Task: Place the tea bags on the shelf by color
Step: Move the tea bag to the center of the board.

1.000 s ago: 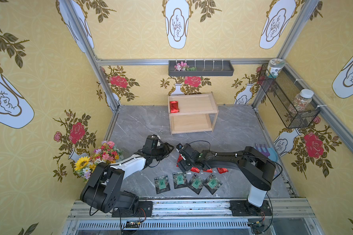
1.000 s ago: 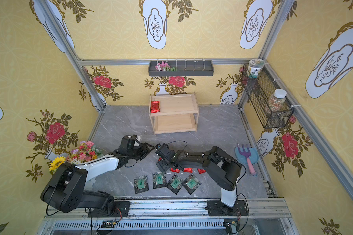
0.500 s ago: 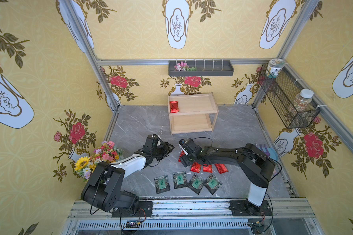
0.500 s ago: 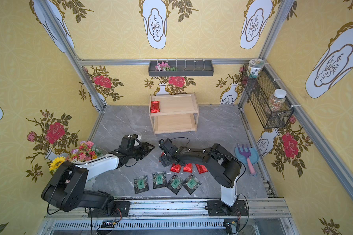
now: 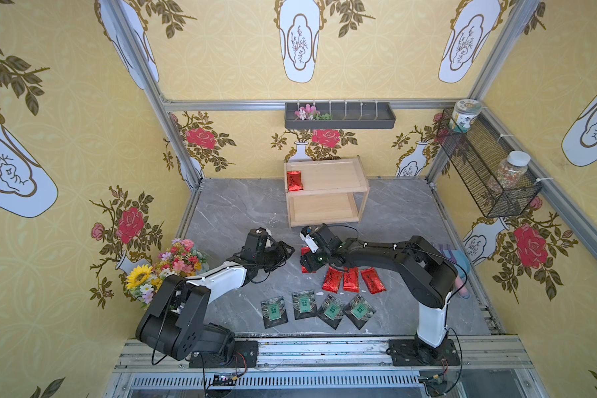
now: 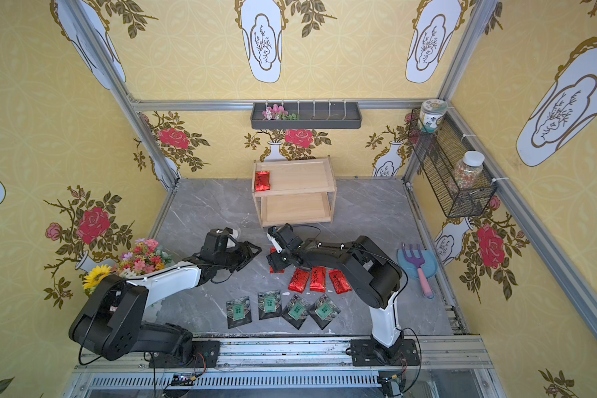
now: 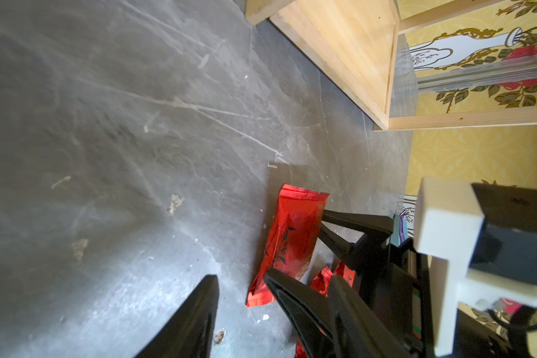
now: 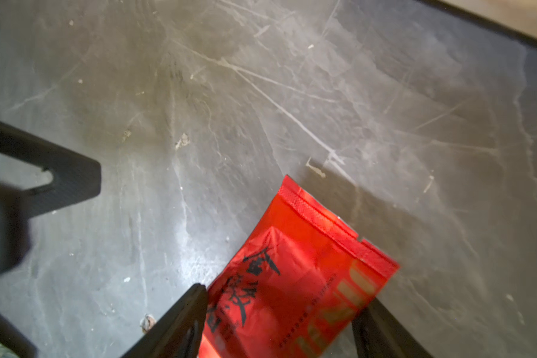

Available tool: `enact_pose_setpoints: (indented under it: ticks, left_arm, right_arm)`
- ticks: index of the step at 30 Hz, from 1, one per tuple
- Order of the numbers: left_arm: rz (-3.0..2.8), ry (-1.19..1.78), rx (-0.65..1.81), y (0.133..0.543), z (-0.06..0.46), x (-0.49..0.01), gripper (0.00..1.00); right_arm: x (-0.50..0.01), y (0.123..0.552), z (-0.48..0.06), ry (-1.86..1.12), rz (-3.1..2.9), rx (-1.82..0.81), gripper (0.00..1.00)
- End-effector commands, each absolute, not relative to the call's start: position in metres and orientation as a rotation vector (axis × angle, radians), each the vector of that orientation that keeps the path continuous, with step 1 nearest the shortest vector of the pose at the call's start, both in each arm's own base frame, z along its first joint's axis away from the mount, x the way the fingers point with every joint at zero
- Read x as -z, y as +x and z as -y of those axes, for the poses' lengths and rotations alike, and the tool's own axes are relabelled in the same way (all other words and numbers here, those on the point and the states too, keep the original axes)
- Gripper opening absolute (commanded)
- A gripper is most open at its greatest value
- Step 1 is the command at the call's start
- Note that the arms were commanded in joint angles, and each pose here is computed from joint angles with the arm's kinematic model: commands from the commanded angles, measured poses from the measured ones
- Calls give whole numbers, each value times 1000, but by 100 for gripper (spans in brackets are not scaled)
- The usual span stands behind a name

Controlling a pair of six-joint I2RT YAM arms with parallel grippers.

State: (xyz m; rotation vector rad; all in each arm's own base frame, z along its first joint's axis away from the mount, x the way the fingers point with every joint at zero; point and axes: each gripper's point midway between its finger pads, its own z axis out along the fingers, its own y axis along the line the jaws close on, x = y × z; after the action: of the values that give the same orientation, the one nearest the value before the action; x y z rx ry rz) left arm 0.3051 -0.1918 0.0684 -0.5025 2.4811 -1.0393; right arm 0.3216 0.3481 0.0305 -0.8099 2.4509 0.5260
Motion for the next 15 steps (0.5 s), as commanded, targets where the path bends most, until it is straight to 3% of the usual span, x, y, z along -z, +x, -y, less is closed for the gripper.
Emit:
enact_pose_setpoints:
  ticks: [1,9,15]
  left_arm:
    - [-2465,-486,1028,306,190,-70,62]
    - [-2434,-490,1016,307,184,-78,62]
    - [-2436,-490,1017,306,183,-77,62]
  right_arm:
    - [-40,326,-361,-796,-2420,-600,76]
    - [-55,327,-345,-484,-2548,-427,81]
    - [-53,308,-363,-607,-2529,-396,85]
